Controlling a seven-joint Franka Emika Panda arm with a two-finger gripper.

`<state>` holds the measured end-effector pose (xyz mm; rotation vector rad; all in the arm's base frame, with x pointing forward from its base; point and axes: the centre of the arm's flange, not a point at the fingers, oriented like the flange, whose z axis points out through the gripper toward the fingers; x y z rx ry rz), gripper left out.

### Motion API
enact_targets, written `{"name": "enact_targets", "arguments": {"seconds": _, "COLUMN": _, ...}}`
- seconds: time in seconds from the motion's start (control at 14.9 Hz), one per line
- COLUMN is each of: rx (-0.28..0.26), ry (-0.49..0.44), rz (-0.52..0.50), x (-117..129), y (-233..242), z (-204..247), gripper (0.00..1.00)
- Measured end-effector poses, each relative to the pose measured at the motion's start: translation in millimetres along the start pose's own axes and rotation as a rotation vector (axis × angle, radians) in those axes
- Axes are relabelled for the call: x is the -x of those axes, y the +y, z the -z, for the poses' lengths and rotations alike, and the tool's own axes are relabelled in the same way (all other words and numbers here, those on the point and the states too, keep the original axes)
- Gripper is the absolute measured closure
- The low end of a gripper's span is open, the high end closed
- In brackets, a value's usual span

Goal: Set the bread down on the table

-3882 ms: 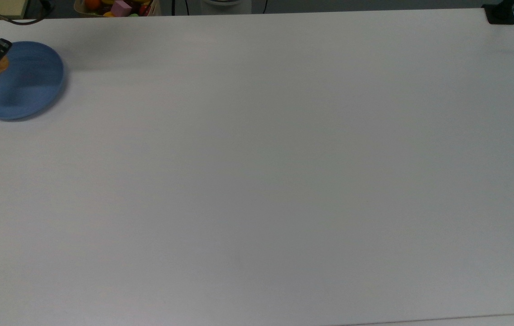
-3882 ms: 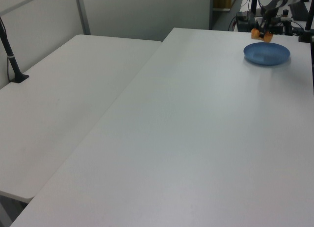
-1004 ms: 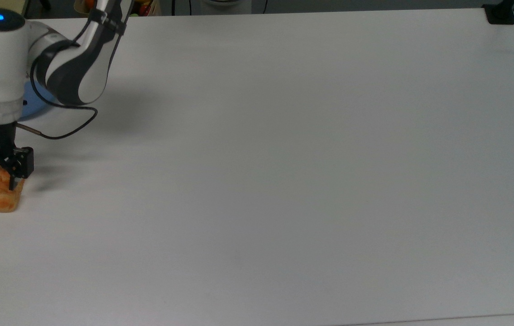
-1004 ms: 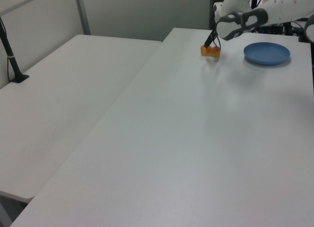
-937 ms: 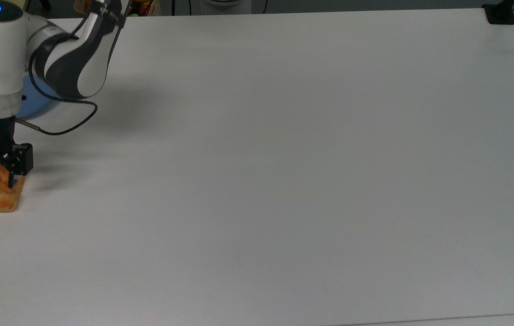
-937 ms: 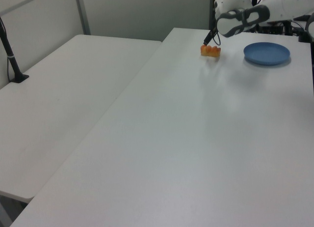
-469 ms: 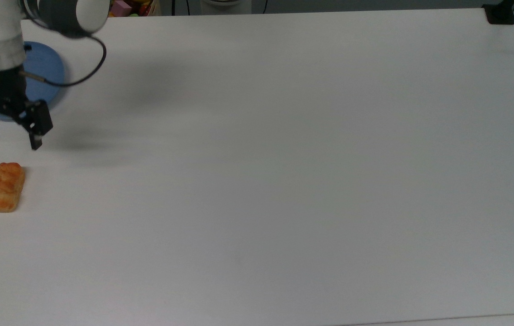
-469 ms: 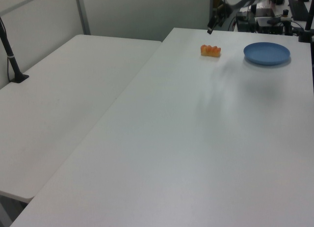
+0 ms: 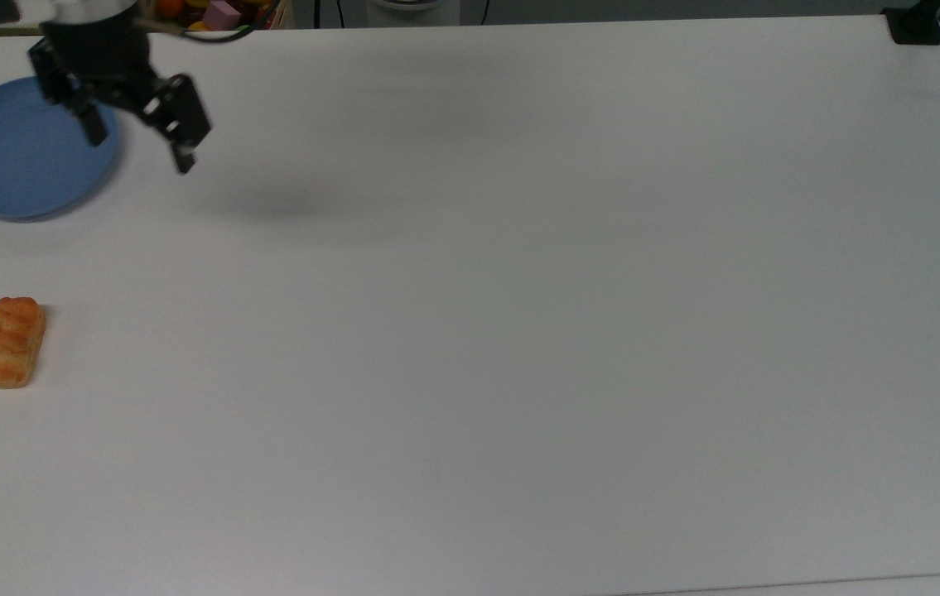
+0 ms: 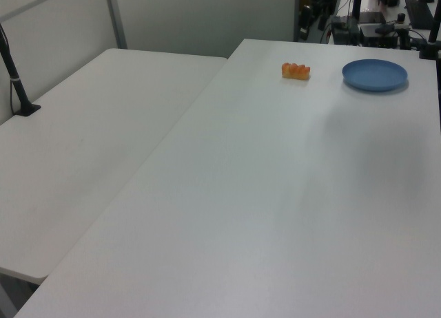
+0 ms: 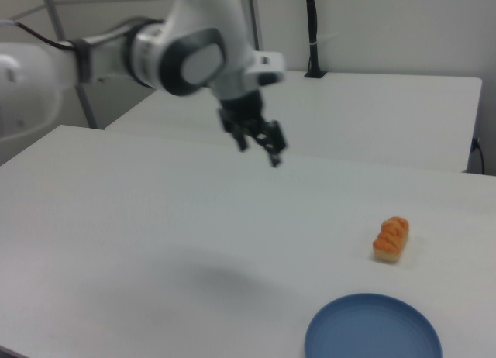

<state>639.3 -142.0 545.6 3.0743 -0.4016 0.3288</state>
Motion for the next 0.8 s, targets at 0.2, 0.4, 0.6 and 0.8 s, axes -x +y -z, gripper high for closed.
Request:
{"name": "enact_targets", "arguments": {"seconds": 0.2, "rx": -0.042, "ry": -0.076, "rz": 0.067, "x": 40, "y": -42, "z": 24, "gripper": 0.00}}
{"name": "enact_targets", "arguments": {"seconds": 0.4, "rx": -0.056, "ry": -0.153, "rz": 0.128, "x": 73, "y": -76, "z": 36, "gripper": 0.00}}
{"name": "enact_targets", "arguments": {"seconds": 0.6, "rx": -0.056, "ry": -0.187, "rz": 0.150, "x": 87, "y": -84, "z": 44, "gripper": 0.00}}
{"name": "enact_targets", "arguments": {"seconds": 0.8, "rx": -0.054, "ry": -0.199, "rz": 0.145, "x": 90, "y": -81, "z": 39, "gripper": 0.00}}
